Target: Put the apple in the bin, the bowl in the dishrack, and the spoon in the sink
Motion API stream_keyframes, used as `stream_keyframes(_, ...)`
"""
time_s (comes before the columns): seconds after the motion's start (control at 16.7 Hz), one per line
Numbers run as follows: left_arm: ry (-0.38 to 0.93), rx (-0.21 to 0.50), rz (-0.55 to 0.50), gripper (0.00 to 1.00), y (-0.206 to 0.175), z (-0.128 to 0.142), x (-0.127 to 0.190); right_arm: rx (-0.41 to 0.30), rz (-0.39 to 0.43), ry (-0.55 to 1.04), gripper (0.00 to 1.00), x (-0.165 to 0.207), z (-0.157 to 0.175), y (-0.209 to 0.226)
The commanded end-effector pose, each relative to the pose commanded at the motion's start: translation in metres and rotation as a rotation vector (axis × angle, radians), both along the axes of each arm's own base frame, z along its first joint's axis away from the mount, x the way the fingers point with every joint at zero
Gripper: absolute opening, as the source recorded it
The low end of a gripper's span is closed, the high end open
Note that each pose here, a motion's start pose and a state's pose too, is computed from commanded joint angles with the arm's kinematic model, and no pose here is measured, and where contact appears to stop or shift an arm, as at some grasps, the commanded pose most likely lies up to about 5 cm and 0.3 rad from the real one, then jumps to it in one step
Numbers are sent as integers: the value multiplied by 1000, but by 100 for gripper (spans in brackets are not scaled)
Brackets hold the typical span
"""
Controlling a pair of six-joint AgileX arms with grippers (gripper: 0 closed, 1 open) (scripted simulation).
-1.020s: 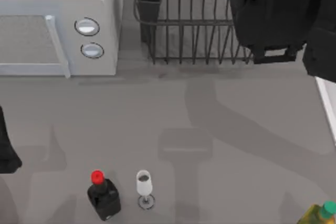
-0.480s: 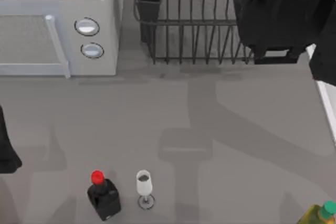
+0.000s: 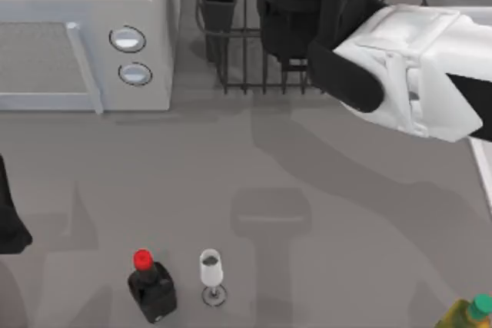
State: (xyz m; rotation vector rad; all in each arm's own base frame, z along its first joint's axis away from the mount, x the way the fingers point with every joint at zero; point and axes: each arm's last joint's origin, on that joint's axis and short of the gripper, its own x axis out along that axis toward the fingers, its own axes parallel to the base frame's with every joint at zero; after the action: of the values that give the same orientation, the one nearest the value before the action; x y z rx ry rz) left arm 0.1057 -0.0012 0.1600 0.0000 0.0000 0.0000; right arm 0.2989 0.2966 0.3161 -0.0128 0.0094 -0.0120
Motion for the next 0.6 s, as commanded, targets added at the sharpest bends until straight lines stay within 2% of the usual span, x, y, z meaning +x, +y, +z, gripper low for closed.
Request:
stream_keyframes(0.18, 0, 0, 0, 100, 0, 0, 0, 20, 0, -19, 0, 47, -47, -12)
stream_keyframes(0.36, 0, 0, 0, 100, 0, 0, 0, 12, 2, -9, 0, 76, -88, -29)
stream_keyframes(0.6, 0, 0, 0, 100, 0, 0, 0, 13, 2, -9, 0, 83, -97, -34)
